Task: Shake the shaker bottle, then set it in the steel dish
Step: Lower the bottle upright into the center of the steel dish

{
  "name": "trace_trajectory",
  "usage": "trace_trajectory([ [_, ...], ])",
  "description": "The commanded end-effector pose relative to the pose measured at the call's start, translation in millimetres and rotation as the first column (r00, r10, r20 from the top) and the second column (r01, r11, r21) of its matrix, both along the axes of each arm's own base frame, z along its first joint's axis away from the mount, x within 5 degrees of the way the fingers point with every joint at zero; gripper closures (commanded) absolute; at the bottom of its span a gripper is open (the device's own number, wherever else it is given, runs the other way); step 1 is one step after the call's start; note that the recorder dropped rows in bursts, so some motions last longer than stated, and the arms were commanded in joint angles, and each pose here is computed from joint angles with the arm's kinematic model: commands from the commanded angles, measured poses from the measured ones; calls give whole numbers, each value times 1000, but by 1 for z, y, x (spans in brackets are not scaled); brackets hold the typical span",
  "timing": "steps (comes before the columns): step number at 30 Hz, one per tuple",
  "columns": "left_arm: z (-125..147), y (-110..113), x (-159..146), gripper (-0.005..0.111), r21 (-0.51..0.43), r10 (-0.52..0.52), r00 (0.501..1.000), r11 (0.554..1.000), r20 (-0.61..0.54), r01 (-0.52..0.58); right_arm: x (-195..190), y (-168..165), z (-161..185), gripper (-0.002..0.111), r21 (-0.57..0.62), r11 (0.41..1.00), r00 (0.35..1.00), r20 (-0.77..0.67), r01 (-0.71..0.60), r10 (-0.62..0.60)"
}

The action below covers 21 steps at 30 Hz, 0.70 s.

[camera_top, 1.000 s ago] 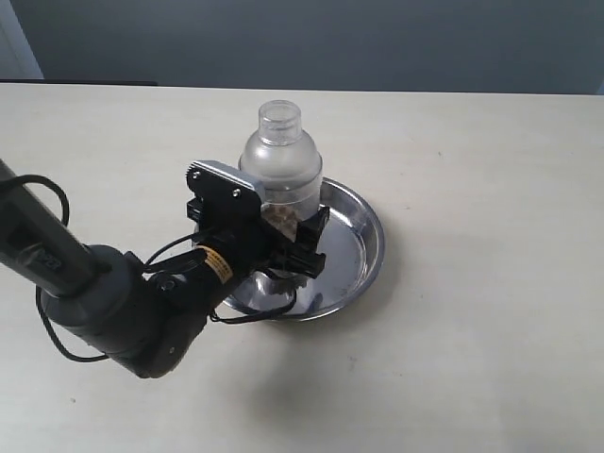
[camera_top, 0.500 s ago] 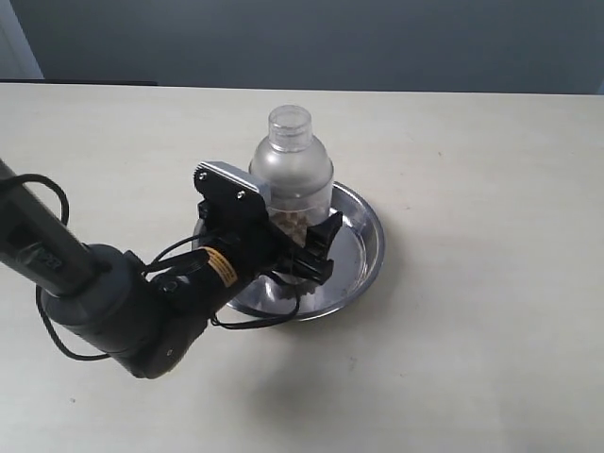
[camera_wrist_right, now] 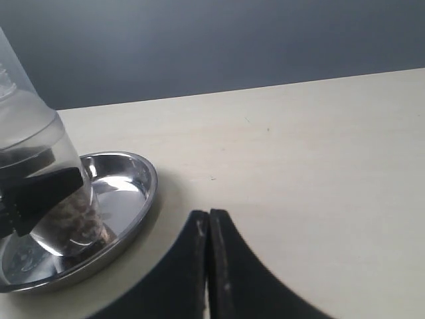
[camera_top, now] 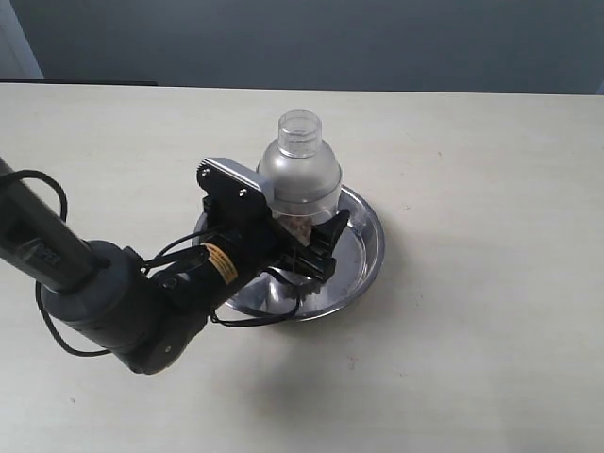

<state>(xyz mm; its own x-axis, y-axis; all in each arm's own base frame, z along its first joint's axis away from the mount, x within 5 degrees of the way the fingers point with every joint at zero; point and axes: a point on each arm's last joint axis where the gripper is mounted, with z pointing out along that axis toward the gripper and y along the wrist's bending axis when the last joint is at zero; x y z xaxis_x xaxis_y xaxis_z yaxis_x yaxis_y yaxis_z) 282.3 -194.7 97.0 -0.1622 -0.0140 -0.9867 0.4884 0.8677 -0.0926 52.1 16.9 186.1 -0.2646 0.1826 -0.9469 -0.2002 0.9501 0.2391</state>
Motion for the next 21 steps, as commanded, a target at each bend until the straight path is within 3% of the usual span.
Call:
trace_trajectory([
  [1,10,3,0,16,-19,-2,1000,1000,28,3,0,0,0,109,-1,1000,1000,10,1,-1],
  [21,61,4,-7,16,-85,-35,987,995,154,48,0,0,0,109,-1,1000,1000,10,1,-1],
])
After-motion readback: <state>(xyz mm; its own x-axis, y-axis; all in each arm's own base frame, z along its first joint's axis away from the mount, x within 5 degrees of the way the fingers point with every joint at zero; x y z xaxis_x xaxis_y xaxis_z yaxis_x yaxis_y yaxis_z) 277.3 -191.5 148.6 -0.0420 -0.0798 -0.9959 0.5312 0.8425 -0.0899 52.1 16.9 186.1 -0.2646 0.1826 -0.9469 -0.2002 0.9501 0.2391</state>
